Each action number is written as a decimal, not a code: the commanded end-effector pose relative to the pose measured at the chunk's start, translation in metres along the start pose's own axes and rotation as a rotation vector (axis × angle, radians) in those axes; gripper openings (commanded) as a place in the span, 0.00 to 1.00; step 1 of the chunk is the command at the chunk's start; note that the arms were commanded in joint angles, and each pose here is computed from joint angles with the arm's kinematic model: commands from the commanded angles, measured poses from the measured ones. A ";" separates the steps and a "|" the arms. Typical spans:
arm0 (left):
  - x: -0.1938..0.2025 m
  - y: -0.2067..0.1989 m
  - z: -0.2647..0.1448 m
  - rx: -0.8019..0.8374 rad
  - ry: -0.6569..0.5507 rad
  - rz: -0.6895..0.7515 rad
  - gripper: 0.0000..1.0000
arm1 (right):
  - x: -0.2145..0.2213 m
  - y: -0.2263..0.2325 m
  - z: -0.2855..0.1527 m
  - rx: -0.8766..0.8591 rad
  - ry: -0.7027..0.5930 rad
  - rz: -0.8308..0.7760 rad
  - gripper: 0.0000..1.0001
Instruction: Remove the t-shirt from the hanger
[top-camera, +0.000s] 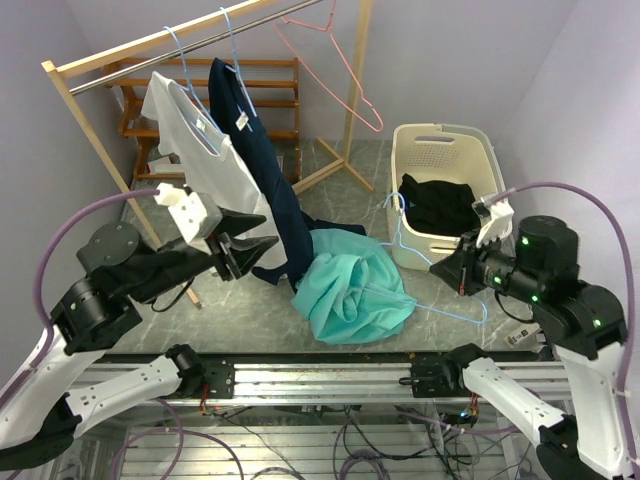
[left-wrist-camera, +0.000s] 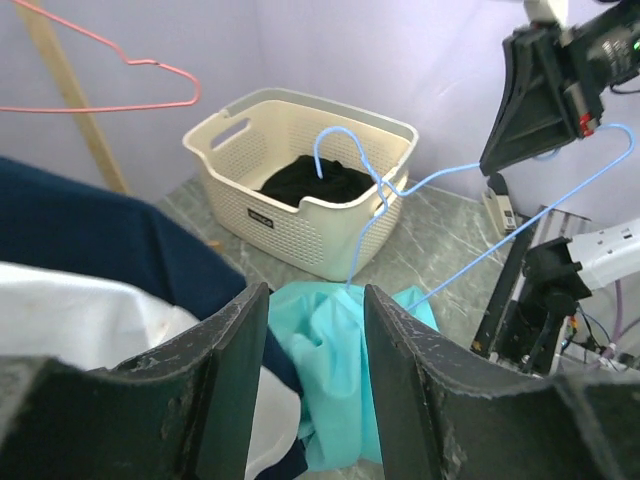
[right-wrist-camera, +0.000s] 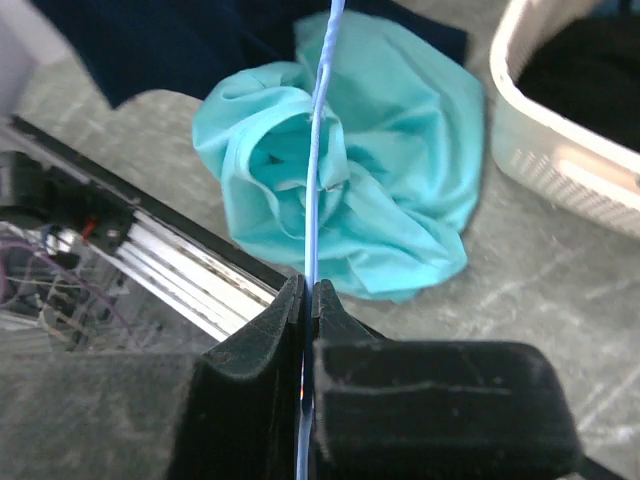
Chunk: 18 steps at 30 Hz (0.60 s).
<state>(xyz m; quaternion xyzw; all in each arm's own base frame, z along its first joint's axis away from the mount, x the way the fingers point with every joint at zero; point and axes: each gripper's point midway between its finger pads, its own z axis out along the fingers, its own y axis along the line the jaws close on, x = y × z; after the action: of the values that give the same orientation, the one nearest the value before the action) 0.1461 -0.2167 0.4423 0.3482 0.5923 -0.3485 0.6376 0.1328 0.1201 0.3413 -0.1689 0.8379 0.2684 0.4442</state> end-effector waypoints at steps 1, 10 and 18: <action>0.010 0.018 -0.011 -0.114 0.004 -0.014 0.53 | 0.017 -0.034 0.014 0.171 0.088 0.046 0.00; 0.045 0.024 -0.022 -0.168 0.061 -0.042 0.52 | -0.039 -0.008 -0.027 0.126 -0.082 0.015 0.00; 0.059 0.028 -0.043 -0.226 0.039 -0.088 0.50 | -0.092 0.018 -0.070 0.071 -0.328 0.007 0.00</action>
<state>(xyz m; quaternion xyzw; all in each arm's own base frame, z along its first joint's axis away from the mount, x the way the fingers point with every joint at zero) 0.1543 -0.1814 0.3780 0.2915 0.6576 -0.2951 0.6288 0.1272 0.0960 0.4307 -0.1181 0.7905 0.2492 0.5468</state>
